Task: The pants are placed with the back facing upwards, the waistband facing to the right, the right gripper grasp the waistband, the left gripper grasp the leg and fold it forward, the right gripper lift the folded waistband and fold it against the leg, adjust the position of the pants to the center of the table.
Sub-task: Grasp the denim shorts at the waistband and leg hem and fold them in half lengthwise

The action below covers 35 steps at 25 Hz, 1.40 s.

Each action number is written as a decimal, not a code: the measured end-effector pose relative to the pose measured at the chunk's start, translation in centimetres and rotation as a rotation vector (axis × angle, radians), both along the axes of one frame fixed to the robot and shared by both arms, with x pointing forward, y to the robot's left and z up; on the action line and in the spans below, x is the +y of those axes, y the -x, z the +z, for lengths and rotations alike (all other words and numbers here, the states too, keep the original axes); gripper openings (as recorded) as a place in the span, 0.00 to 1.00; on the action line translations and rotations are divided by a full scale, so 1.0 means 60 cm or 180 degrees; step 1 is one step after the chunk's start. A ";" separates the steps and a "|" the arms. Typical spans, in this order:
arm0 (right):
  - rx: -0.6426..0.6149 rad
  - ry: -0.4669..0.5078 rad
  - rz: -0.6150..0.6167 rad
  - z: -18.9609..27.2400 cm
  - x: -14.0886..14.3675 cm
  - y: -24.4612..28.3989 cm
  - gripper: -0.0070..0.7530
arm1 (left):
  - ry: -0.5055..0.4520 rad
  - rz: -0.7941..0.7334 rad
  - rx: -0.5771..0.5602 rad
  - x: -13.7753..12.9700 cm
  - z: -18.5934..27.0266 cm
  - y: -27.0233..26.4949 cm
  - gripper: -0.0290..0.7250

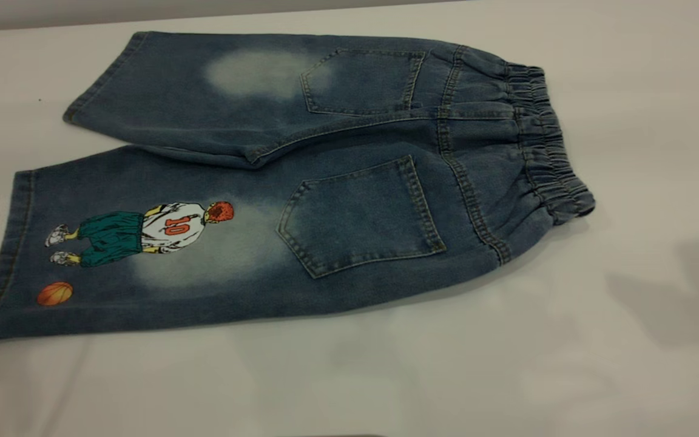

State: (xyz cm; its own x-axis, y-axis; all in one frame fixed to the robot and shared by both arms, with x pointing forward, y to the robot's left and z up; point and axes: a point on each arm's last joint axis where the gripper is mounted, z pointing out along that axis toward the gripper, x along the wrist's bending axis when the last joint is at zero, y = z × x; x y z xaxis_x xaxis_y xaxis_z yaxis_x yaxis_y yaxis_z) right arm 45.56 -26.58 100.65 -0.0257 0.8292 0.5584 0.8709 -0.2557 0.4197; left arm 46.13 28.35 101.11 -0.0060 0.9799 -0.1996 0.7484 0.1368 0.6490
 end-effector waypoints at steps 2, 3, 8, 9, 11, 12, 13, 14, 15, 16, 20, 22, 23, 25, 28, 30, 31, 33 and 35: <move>0.0098 -0.0075 0.0009 -0.030 0.001 -0.023 0.77 | -0.0020 -0.0048 -0.0003 -0.001 -0.003 -0.003 0.65; 0.0154 -0.0114 0.0004 -0.046 0.001 -0.034 0.77 | -0.0035 -0.0074 -0.0012 -0.001 -0.004 -0.004 0.65; 0.0407 -0.0302 -0.0144 -0.125 0.000 -0.076 0.79 | -0.0070 -0.0110 -0.0061 -0.001 -0.001 -0.007 0.65; 0.0444 -0.0321 -0.0162 -0.137 0.000 -0.081 0.79 | -0.0069 -0.0110 -0.0061 -0.001 -0.001 -0.007 0.65; 0.0552 -0.0373 -0.0218 -0.165 0.000 -0.089 0.79 | -0.0071 -0.0112 -0.0061 -0.001 -0.001 -0.007 0.65; 0.0583 -0.0382 -0.0223 -0.175 0.000 -0.092 0.79 | -0.0071 -0.0112 -0.0061 -0.001 -0.001 -0.007 0.65; 0.0622 -0.0391 -0.0245 -0.186 0.000 -0.095 0.79 | -0.0072 -0.0111 -0.0064 -0.001 -0.001 -0.007 0.65; 0.0668 -0.0410 -0.0270 -0.197 0.000 -0.097 0.79 | -0.0072 -0.0111 -0.0064 -0.001 -0.001 -0.007 0.65; 0.0723 -0.0429 -0.0296 -0.208 0.000 -0.098 0.79 | -0.0072 -0.0111 -0.0064 -0.001 -0.001 -0.007 0.65; 0.0761 -0.0440 -0.0311 -0.216 0.000 -0.098 0.79 | -0.0072 -0.0111 -0.0064 -0.001 -0.001 -0.007 0.65; 0.0905 -0.0491 -0.0398 -0.253 -0.001 -0.101 0.78 | -0.0072 -0.0110 -0.0067 -0.001 -0.001 -0.007 0.65; 0.0944 -0.0517 -0.0444 -0.269 -0.001 -0.103 0.78 | -0.0072 -0.0110 -0.0067 -0.001 -0.001 -0.007 0.65; 0.0946 -0.0534 -0.0445 -0.275 0.000 -0.103 0.78 | -0.0072 -0.0110 -0.0067 -0.001 -0.001 -0.007 0.65; 0.0945 -0.0580 -0.0461 -0.289 0.001 -0.105 0.78 | -0.0072 -0.0110 -0.0067 -0.001 -0.001 -0.007 0.65; 0.0926 -0.0647 -0.0476 -0.305 0.002 -0.107 0.78 | -0.0072 -0.0110 -0.0067 -0.001 -0.001 -0.007 0.65; 0.0925 -0.0654 -0.0463 -0.313 0.002 -0.110 0.78 | -0.0070 -0.0109 -0.0067 -0.001 -0.001 -0.007 0.65; 0.0930 -0.0652 -0.0462 -0.316 0.002 -0.111 0.78 | -0.0070 -0.0109 -0.0067 -0.001 -0.001 -0.007 0.65; 0.0926 -0.0662 -0.0462 -0.320 0.002 -0.116 0.78 | -0.0070 -0.0109 -0.0067 -0.001 -0.001 -0.007 0.65; 0.0923 -0.0667 -0.0467 -0.324 0.002 -0.121 0.78 | -0.0070 -0.0109 -0.0067 -0.001 -0.001 -0.007 0.65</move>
State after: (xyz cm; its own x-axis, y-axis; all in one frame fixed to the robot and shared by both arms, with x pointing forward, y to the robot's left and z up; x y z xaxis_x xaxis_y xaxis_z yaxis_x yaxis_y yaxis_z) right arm 52.81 -26.47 81.23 0.2687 0.6793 0.6829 0.8935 -0.4406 0.0867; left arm 46.55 28.27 101.07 0.0315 0.9836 -0.1777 0.7385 0.0969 0.6672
